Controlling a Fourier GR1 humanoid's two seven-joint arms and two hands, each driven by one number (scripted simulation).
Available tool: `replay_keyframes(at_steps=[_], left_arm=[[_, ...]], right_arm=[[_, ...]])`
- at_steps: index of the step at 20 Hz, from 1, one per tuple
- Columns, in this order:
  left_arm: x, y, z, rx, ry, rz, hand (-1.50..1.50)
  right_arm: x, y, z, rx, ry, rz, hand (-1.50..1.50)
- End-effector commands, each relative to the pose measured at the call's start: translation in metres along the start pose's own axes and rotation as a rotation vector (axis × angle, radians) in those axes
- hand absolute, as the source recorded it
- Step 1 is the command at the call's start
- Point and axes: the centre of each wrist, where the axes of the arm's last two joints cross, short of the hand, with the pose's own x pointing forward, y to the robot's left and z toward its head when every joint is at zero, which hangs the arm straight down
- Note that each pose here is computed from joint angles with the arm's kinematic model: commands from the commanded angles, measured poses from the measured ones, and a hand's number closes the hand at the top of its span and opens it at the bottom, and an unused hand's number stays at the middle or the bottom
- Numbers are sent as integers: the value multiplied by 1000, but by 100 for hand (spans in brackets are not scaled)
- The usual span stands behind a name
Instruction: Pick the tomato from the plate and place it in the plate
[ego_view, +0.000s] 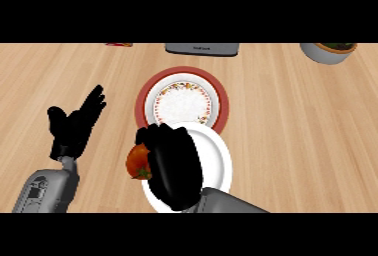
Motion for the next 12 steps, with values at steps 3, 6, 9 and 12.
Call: replay_keyframes(at_steps=[3,6,9,12], left_arm=[[1,4,0,0,-5,-4,0],[-8,-5,4,13,-20,3,0],[-16,11,15,23,-11,11,0],[-8,14,11,22,-6,-6,0]], right_arm=[[8,3,-33,-100,169,-92,150],[5,11,-49,-128,188,-66,150],[-12,9,-81,-129,230,-29,150],[-35,24,-85,-100,269,-16,150]])
